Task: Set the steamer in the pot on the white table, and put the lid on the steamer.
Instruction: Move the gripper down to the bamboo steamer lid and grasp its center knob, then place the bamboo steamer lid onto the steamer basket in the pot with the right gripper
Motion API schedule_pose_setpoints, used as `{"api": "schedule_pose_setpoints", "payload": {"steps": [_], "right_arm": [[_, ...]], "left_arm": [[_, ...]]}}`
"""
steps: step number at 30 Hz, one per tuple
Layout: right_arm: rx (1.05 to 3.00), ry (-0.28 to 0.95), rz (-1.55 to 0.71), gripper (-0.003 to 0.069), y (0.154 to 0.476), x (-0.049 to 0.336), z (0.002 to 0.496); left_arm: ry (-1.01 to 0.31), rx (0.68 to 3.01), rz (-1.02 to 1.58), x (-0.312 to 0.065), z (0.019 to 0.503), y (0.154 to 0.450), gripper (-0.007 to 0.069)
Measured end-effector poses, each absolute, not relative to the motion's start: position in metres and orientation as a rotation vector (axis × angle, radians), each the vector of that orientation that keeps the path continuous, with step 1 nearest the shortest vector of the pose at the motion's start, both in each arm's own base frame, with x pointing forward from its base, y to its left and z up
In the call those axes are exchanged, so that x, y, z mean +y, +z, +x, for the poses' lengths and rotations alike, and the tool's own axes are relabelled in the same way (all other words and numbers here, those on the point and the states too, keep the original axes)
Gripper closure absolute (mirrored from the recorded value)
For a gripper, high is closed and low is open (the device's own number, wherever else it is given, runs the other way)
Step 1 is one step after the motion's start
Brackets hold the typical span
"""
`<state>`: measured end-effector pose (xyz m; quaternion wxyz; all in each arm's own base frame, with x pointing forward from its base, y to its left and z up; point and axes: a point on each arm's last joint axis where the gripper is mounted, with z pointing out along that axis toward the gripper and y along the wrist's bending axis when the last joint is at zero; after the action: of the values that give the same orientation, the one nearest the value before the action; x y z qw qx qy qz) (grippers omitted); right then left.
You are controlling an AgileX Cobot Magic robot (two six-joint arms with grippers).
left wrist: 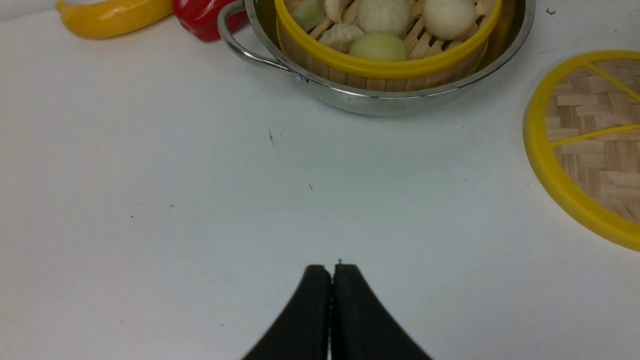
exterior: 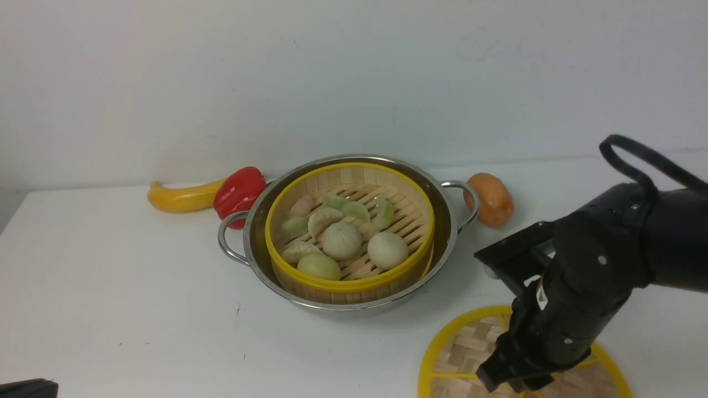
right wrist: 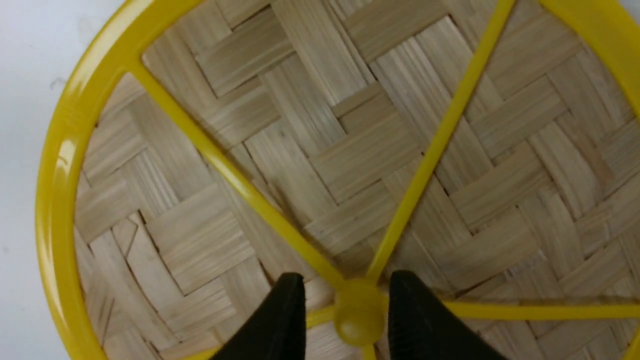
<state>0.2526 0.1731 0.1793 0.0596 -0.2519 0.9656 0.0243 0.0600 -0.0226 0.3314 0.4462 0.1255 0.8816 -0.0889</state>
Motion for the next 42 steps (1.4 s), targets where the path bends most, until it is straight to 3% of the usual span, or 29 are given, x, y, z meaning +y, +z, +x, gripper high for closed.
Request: {"api": "schedule_pose_setpoints", "payload": {"steps": [4, 8, 12, 14, 18, 21, 25, 32, 42], "right_arm": [[2.948, 0.057, -0.767, 0.0428, 0.171, 0.174, 0.253], [2.957, 0.032, -0.777, 0.0512, 0.170, 0.172, 0.253], [3.036, -0.038, -0.795, 0.0518, 0.178, 0.167, 0.248], [3.064, -0.058, -0.797, 0.0518, 0.197, 0.166, 0.246], [2.966, 0.015, -0.760, 0.0518, 0.242, 0.173, 0.255], [2.759, 0.161, -0.734, 0.0518, 0.303, 0.194, 0.281], [2.639, 0.220, -0.748, 0.0518, 0.327, 0.219, 0.316], [2.559, 0.237, -0.771, 0.0518, 0.298, 0.270, 0.390], [2.512, 0.258, -0.771, 0.0518, 0.288, 0.286, 0.412]], "left_arm": [[-0.217, 2.183, 0.316, -0.023, 0.060, 0.331, 0.0627], [-0.216, 2.182, 0.318, -0.023, 0.060, 0.331, 0.0626], [-0.215, 2.182, 0.318, -0.023, 0.060, 0.331, 0.0626], [-0.215, 2.182, 0.318, -0.023, 0.060, 0.331, 0.0626], [-0.215, 2.182, 0.318, -0.023, 0.060, 0.331, 0.0626], [-0.215, 2.183, 0.319, -0.023, 0.060, 0.331, 0.0626], [-0.216, 2.198, 0.322, -0.023, 0.059, 0.330, 0.0626], [-0.215, 2.205, 0.324, -0.022, 0.059, 0.330, 0.0626], [-0.190, 2.206, 0.327, -0.021, 0.059, 0.329, 0.0626]]}}
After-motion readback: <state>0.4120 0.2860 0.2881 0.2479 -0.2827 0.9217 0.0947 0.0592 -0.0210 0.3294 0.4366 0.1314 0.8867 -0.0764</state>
